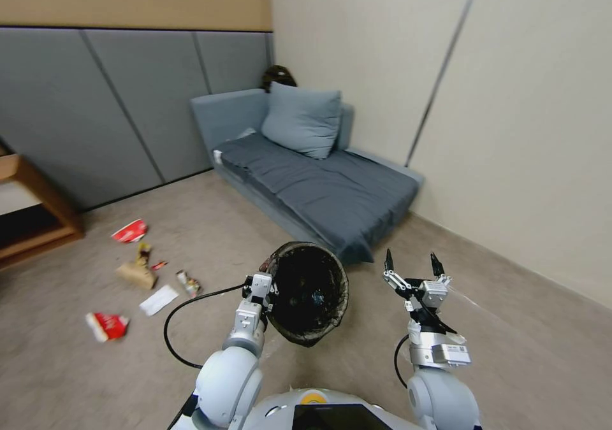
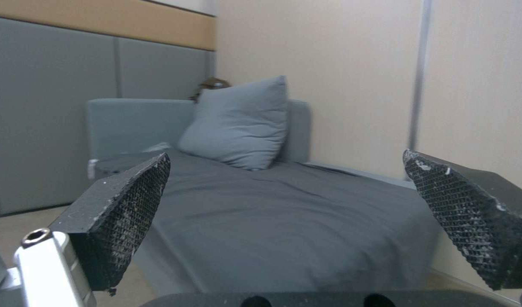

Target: Pick up the trash bin, then pick up the garbage from the floor and place it into the trash bin.

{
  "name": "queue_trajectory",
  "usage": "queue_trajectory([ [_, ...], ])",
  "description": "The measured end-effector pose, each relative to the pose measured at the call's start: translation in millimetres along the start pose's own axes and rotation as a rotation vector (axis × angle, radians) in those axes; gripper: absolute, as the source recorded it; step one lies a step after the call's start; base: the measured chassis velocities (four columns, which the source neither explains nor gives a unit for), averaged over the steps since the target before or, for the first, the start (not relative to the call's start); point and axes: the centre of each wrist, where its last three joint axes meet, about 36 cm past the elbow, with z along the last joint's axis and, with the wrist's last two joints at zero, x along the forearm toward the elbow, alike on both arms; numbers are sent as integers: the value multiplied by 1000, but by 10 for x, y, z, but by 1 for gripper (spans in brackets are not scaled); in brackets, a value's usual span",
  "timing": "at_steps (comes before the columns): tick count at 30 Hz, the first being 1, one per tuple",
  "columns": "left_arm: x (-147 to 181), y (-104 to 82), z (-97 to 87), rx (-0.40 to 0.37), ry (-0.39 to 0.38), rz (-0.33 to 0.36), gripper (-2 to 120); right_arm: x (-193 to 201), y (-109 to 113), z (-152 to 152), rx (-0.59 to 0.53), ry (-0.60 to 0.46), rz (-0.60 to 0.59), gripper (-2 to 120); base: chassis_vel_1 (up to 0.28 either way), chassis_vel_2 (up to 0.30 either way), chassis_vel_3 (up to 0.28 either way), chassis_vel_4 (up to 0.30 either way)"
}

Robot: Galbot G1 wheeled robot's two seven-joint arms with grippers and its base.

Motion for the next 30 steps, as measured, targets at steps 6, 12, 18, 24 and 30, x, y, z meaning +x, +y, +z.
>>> queue_trajectory([
  [6, 4, 11, 6, -5, 1, -2, 1, -15, -27, 2, 7, -6, -4, 100, 112, 119, 119, 117],
  [12, 9, 21, 0, -6, -1, -4, 1, -5, -26, 9, 8, -6, -10, 100, 129, 129, 123, 133],
  [18, 7, 29, -1, -8, -2, -6, 1, -13, -29, 8, 9, -10, -11, 100, 124, 127, 124, 127],
  [24, 7, 31, -6, -8, -3, -6, 1, -13, -25, 4, 8, -10, -16, 100, 121, 126, 120, 126],
  [30, 3, 40, -8, -10, -5, -9, 1, -9, -23, 6, 7, -11, -18, 100, 119, 117, 115, 122],
])
